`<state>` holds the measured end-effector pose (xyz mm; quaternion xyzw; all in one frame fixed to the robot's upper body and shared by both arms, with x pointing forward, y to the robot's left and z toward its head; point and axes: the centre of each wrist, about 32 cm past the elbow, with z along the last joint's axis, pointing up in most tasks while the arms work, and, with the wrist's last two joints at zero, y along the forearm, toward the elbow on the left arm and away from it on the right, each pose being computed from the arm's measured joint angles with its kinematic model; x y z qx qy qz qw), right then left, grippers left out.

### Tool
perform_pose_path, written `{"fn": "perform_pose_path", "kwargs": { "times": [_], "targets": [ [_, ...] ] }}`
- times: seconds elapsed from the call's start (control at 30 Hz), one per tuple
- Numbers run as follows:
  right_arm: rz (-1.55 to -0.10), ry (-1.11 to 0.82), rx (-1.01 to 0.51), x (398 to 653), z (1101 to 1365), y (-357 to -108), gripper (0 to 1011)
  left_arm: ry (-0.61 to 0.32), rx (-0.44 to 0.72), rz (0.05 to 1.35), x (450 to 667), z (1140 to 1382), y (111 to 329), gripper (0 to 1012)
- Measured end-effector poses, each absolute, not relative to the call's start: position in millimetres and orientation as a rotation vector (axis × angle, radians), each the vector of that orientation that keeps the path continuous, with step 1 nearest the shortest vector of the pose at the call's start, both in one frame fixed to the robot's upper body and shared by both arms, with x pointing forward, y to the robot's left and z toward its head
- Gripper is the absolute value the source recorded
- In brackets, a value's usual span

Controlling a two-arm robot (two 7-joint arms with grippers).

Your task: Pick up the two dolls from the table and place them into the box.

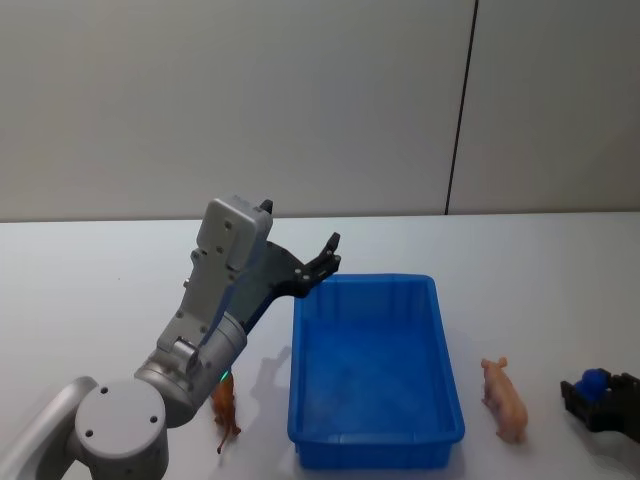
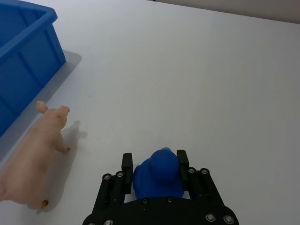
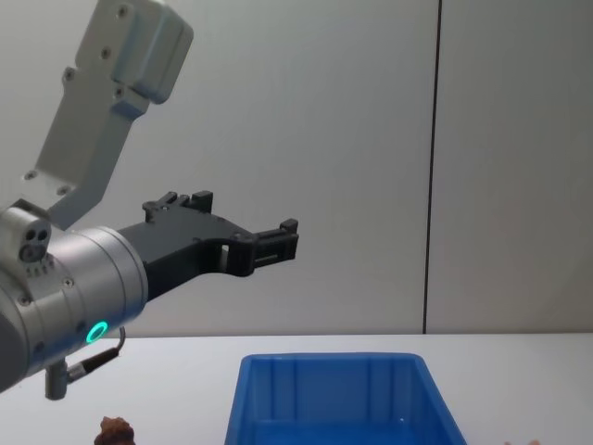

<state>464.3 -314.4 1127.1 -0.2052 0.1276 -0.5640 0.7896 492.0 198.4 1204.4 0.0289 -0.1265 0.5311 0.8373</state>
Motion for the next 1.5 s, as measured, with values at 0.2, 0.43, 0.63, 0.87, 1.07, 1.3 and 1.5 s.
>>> {"fn": "perform_pose_path", "kwargs": {
  "times": [0.2, 0.43, 0.63, 0.87, 1.07, 1.3, 1.5],
  "targets": [
    [-1.22, 0.272, -0.435, 464, 1128, -315, 453, -0.268, 0.061, 1.124, 492, 1204, 198, 1001],
    [-1.226, 0.239, -0.389, 463, 1131, -314, 403, -0.268, 0.061, 1.124, 492, 1204, 198, 1001],
    [-1.221, 0.198, -0.325, 465, 1138, -309, 361, -0.268, 0.061, 1.124, 492, 1204, 198, 1001],
    [-1.185, 0.148, -0.24, 472, 1152, -298, 317, -0.268, 0.061, 1.124, 492, 1204, 198, 1001],
    [-1.125, 0.116, -0.172, 481, 1166, -283, 279, -0.268, 0.061, 1.124, 492, 1204, 198, 1001],
    [-1.04, 0.099, -0.114, 493, 1178, -263, 243, -0.268, 0.061, 1.124, 492, 1204, 198, 1001],
    [-0.952, 0.104, -0.08, 503, 1184, -240, 210, -0.268, 0.061, 1.124, 492, 1204, 198, 1001]
  ]
}}
